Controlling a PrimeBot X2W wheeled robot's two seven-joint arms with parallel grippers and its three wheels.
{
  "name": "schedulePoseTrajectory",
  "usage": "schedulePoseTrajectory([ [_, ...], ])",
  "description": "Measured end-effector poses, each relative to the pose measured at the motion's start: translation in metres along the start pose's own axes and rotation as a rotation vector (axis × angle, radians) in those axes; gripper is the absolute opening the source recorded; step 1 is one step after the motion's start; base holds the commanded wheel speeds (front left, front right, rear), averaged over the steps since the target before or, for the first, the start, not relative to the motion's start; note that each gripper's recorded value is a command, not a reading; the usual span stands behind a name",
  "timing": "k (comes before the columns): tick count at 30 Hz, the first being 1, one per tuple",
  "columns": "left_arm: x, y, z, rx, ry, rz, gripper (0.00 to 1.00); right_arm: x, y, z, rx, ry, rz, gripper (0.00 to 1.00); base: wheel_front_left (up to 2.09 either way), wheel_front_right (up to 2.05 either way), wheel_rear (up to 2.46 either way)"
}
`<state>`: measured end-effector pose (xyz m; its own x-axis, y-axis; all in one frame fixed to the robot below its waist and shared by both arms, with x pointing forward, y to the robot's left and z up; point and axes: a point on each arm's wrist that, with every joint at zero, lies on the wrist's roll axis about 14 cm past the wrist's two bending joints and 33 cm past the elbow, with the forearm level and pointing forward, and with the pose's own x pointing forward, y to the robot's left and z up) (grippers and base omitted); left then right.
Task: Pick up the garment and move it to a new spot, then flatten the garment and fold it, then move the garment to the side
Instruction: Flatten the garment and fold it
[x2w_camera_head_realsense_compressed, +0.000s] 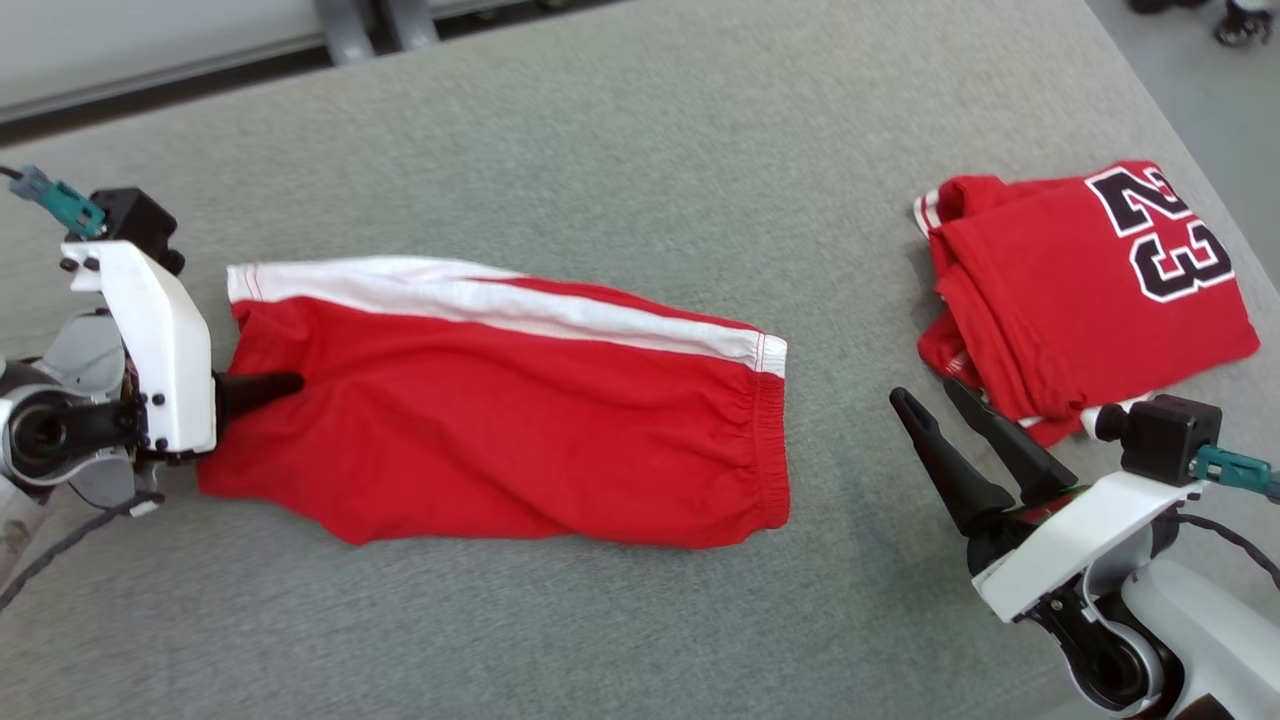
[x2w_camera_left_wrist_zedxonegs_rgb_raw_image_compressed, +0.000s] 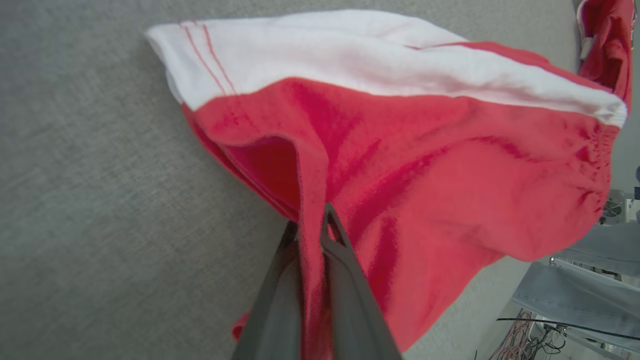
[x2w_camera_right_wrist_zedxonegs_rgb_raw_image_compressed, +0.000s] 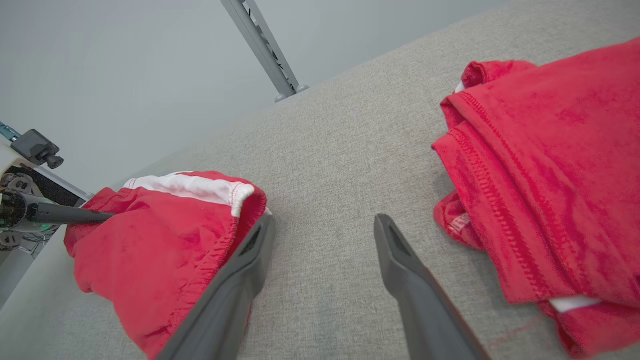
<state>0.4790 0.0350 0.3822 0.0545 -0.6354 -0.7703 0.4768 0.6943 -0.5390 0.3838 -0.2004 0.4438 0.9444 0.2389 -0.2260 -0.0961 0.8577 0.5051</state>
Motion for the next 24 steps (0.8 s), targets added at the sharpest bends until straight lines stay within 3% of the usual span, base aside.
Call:
schedulePoseTrajectory([
  [9,-0.051,0.000,-0.032,-0.017,-0.062,0.082,0.00,0.000,0.020,0.007,-0.024,-0.005,0.070,1.00,0.00,0.00,0.00],
  [17,-0.084,0.012,-0.069,-0.131,-0.128,0.160,0.00,0.004,0.038,0.012,-0.058,-0.004,0.128,1.00,0.00,0.00,0.00],
  [19,-0.085,0.016,-0.073,-0.148,-0.144,0.173,0.98,0.004,0.040,0.012,-0.062,0.002,0.133,1.00,0.00,0.00,0.00],
  [24,-0.081,0.026,-0.091,-0.197,-0.117,0.201,1.00,0.004,0.044,0.016,-0.071,-0.003,0.140,1.00,0.00,0.00,0.00],
])
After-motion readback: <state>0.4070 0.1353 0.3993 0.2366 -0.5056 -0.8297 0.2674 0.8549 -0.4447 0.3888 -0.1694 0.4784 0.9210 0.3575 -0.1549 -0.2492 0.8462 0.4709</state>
